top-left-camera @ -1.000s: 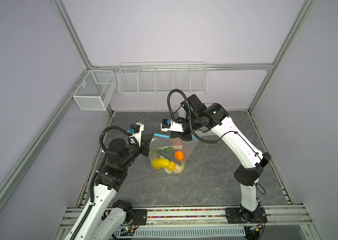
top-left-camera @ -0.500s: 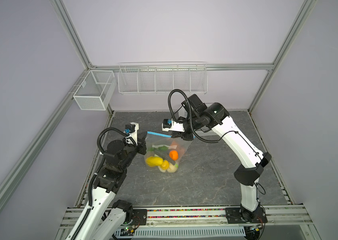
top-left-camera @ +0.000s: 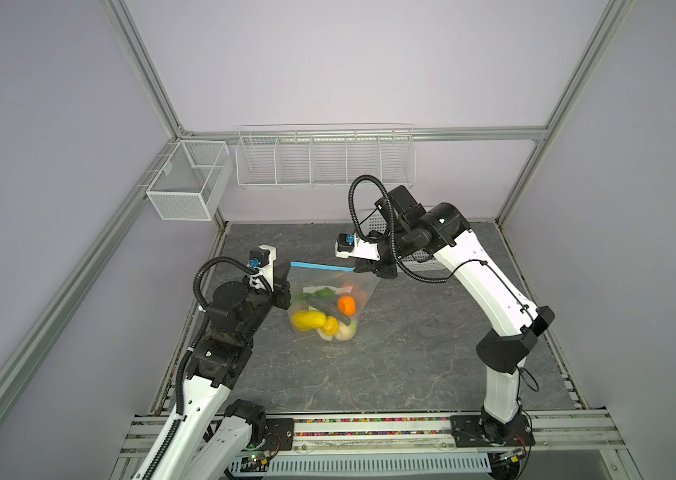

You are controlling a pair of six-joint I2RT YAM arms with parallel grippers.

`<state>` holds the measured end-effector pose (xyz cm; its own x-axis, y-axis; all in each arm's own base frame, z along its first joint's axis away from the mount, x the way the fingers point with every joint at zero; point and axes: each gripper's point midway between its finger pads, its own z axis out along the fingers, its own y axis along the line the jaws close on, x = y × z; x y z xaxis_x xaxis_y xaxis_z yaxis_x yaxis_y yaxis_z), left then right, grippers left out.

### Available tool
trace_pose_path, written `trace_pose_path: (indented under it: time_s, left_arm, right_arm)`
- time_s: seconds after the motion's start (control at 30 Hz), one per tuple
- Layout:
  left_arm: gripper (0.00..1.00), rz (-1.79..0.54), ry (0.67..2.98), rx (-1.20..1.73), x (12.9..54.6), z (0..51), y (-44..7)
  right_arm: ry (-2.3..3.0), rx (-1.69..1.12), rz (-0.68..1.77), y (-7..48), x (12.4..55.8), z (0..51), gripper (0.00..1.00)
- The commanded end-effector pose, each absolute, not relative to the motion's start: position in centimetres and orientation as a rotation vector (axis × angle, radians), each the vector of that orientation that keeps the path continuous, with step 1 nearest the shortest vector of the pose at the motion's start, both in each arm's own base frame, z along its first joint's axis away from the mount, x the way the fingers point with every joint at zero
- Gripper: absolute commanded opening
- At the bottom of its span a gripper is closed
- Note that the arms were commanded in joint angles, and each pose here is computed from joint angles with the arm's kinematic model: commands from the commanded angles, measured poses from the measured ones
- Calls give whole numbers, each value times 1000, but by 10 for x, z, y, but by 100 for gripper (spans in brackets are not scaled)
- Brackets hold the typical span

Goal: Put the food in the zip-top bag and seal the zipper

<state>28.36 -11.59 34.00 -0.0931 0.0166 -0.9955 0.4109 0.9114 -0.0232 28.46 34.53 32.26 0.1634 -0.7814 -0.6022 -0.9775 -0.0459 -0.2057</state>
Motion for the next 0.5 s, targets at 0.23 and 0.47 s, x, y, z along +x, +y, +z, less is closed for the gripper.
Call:
trace_pose_path:
  time_s: [0.23,0.47]
  left_arm:
    - [0,-231,1588,321,284,351,-100]
    - [0,-238,1575,341,280,353,-102]
  right_arm:
    - [1755,-1822,413,309,286,330,6]
    - [1778,-1808,377,297,291,327,6]
